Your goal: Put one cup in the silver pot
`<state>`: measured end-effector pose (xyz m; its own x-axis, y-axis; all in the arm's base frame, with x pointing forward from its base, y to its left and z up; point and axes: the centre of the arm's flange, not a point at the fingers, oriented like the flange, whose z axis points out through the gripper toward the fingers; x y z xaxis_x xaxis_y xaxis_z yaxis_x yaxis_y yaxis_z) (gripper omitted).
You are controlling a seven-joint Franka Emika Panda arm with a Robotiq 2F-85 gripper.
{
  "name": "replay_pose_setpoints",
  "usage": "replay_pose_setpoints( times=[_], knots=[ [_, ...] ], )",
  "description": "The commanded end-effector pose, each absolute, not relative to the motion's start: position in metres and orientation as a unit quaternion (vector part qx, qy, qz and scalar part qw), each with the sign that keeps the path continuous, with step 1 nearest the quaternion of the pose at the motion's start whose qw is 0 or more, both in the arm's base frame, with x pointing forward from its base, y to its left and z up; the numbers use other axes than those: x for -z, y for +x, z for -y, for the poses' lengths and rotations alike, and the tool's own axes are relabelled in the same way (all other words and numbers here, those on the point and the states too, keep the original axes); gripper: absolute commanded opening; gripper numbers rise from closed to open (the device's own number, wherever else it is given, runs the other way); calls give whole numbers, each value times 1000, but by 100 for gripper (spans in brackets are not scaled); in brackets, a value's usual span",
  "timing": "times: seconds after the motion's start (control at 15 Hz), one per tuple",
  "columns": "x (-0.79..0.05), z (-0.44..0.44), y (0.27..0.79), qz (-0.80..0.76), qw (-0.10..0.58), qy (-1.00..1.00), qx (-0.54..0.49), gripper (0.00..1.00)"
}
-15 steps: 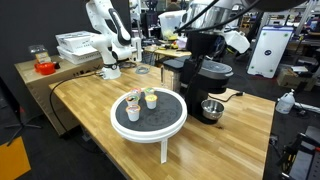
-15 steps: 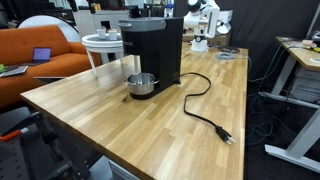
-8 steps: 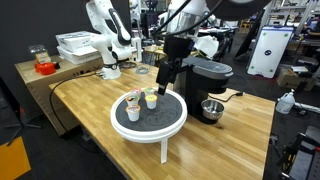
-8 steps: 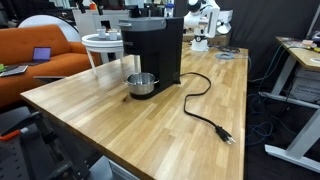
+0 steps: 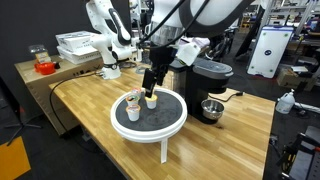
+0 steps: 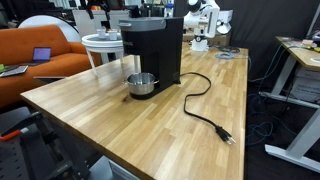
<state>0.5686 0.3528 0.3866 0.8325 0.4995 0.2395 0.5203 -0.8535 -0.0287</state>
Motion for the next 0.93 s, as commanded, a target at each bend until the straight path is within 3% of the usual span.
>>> replay_pose_setpoints(
  times=[0.0, 0.87],
  knots=[
    [-389, -357, 584, 259, 15, -957, 129, 100],
    [-375, -351, 561, 217, -1, -968, 127, 100]
  ],
)
